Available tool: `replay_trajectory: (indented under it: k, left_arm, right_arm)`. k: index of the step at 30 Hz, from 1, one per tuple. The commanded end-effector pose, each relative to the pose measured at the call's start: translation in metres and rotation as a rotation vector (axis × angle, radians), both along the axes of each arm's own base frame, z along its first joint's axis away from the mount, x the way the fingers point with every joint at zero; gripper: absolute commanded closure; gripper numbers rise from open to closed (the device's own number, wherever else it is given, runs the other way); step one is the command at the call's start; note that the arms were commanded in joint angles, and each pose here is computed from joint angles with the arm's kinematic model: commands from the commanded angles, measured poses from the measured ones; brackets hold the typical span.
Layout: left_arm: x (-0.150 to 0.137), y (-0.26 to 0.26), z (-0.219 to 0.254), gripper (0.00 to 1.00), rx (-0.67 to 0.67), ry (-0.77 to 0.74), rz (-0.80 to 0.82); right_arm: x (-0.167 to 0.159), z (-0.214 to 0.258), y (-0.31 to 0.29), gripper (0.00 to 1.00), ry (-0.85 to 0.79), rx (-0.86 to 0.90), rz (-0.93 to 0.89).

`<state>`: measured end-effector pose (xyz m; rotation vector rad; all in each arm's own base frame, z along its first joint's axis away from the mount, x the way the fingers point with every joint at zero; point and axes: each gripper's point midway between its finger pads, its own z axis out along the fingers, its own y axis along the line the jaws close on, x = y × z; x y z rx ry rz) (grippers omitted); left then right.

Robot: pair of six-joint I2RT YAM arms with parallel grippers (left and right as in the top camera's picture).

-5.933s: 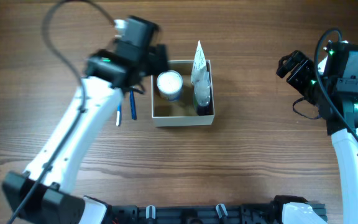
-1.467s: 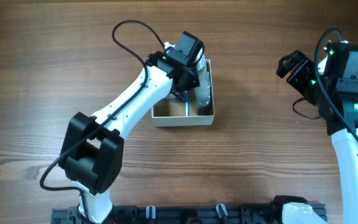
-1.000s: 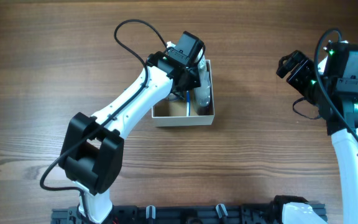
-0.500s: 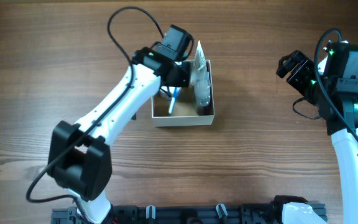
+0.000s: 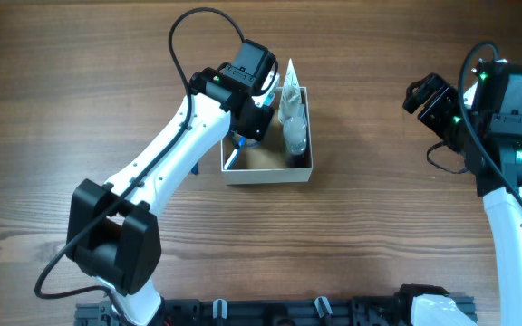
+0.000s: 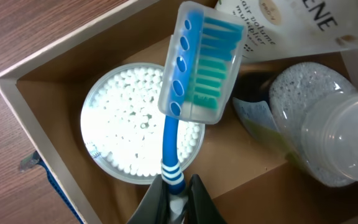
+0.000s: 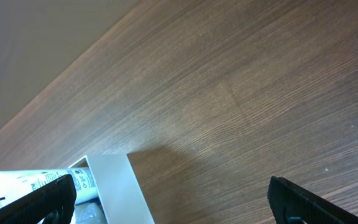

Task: Pack container
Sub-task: 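Lower the toothbrush with left gripper into the box beside the tub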

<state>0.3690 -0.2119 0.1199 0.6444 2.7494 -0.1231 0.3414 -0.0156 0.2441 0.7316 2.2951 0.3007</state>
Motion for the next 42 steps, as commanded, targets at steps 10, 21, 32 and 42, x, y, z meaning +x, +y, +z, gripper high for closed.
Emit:
replay_trajectory:
  k: [10, 21, 32, 42]
  left_arm:
    - [-0.011, -0.018, -0.009, 0.92, -0.041, 0.058, -0.088]
    - [-0.015, -0.033, -0.020, 0.86, -0.054, 0.076, -0.067]
    - [-0.012, -0.028, -0.027, 0.72, -0.034, 0.085, 0.002]
    - [0.001, 0.018, 0.062, 0.54, -0.059, -0.145, 0.274]
  right_arm:
    - [0.003, 0.006, 0.001, 0.00, -0.015, 0.017, -0.004]
    - [0.003, 0.006, 0.001, 0.00, -0.015, 0.017, -0.004]
    - [0.003, 0.006, 0.001, 0.00, -0.015, 0.017, -0.004]
    - [0.003, 0.006, 0.001, 0.00, -0.015, 0.017, -0.004]
